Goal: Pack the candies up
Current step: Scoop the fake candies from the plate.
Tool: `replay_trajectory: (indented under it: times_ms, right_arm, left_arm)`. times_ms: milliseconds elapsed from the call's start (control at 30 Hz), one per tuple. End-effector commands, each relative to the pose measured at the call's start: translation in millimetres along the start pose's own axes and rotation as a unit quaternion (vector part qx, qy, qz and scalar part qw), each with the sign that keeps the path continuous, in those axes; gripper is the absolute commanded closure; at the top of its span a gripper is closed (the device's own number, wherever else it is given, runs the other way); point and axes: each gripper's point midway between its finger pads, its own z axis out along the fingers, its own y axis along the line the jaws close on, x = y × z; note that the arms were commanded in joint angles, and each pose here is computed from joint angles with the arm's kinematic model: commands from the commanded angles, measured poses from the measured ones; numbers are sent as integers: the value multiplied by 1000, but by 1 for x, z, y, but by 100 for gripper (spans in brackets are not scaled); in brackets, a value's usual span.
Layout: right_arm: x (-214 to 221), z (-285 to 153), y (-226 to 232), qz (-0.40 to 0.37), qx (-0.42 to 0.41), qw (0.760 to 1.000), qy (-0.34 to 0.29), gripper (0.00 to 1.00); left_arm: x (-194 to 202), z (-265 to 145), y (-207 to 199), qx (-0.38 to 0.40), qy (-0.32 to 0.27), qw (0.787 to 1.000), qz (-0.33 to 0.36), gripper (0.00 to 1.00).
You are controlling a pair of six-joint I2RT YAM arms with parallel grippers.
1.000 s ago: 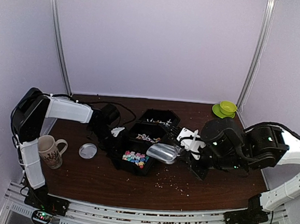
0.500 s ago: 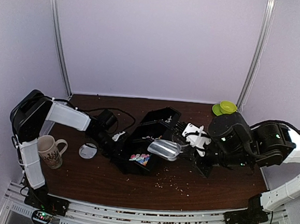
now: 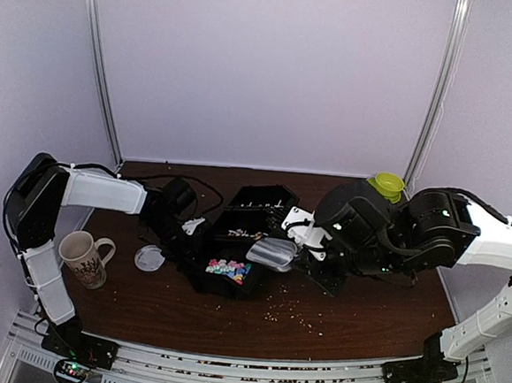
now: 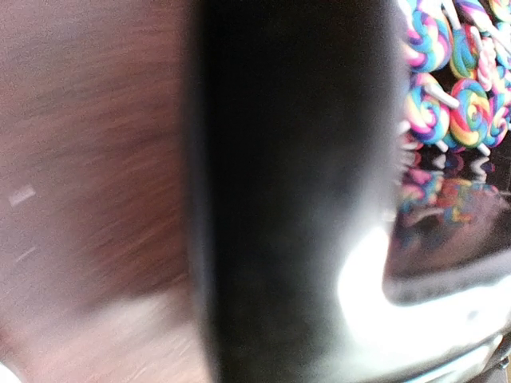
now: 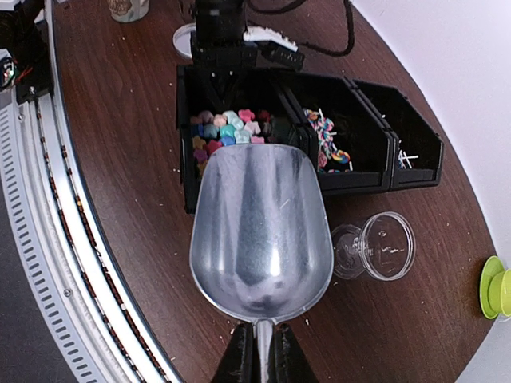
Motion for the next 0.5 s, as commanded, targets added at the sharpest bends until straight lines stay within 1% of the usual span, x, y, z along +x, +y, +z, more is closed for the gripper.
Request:
replay_trajectory:
  times_ms: [0, 133, 267, 467]
  right_arm:
    - [4, 14, -3, -27, 19, 999, 40, 100]
    - [-3, 29, 5, -40, 13, 998, 52, 100]
    - [-4, 50, 13, -50, 8, 996, 80, 100]
    - [-11, 73, 33, -63, -22, 993, 100, 100]
  left_arm:
    - [-34, -54, -18, -38, -83, 992, 84, 100]
    - [-36, -62, -5, -87, -87, 988, 92, 100]
    - [-40, -68, 15, -150, -97, 978, 106, 100]
    - [-39, -67, 25, -180, -97, 972, 113, 100]
